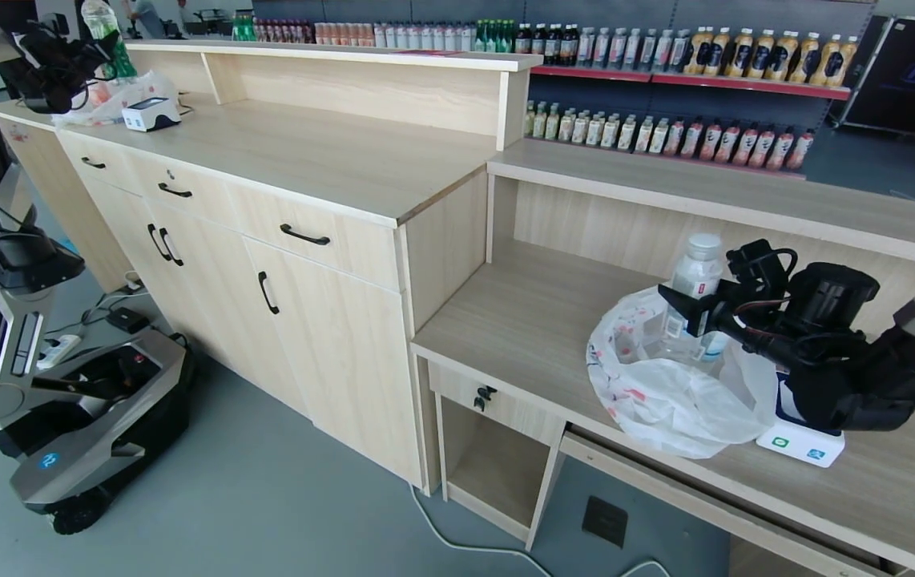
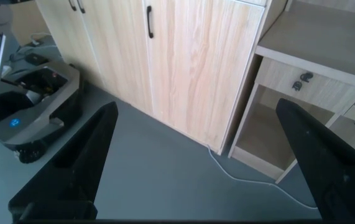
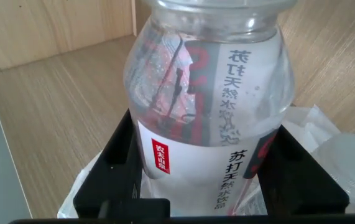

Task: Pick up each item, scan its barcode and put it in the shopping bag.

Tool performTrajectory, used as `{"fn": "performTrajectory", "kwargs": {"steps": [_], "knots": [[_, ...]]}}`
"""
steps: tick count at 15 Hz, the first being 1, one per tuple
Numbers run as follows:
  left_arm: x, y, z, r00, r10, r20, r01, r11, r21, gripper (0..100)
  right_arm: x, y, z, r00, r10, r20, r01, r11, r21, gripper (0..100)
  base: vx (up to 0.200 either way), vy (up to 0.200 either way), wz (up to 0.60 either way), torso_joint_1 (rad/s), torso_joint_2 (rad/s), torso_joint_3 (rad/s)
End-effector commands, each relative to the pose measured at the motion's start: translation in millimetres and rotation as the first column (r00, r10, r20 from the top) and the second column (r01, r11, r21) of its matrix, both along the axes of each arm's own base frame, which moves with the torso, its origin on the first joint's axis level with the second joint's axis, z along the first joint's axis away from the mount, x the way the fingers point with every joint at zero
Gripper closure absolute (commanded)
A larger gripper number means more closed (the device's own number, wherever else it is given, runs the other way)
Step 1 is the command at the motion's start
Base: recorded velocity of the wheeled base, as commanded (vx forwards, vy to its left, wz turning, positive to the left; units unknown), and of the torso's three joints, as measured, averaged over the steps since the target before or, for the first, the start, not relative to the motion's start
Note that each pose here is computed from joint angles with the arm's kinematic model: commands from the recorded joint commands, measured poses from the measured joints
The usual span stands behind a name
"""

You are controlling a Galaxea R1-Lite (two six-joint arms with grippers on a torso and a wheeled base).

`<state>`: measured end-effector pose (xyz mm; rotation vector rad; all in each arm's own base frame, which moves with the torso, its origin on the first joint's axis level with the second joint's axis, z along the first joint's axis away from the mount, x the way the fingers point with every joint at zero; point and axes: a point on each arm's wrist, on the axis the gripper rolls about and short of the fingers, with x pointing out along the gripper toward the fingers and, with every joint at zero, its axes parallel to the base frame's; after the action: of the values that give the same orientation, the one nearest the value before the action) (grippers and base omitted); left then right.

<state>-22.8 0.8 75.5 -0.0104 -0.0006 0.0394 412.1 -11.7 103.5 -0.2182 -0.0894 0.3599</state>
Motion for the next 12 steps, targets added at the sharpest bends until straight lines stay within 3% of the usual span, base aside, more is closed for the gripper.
{"fn": "performTrajectory", "kwargs": {"steps": [1,12], "knots": [[0.0,0.0,0.0,1.0,0.001,0.0,-0.001,1.0,0.0,0,2.8,0.4,-8.6,1.0,0.002,-0.005,-0.002,1.0,0.0,100,0.0,0.0,0.0,0.0,0.0,0.0],[0.0,0.0,0.0,1.0,0.001,0.0,-0.001,1.0,0.0,0,37.7,2.8,-56.1,1.0,0.012,0.018,-0.012,1.0,0.02,100,0.0,0.0,0.0,0.0,0.0,0.0]]}}
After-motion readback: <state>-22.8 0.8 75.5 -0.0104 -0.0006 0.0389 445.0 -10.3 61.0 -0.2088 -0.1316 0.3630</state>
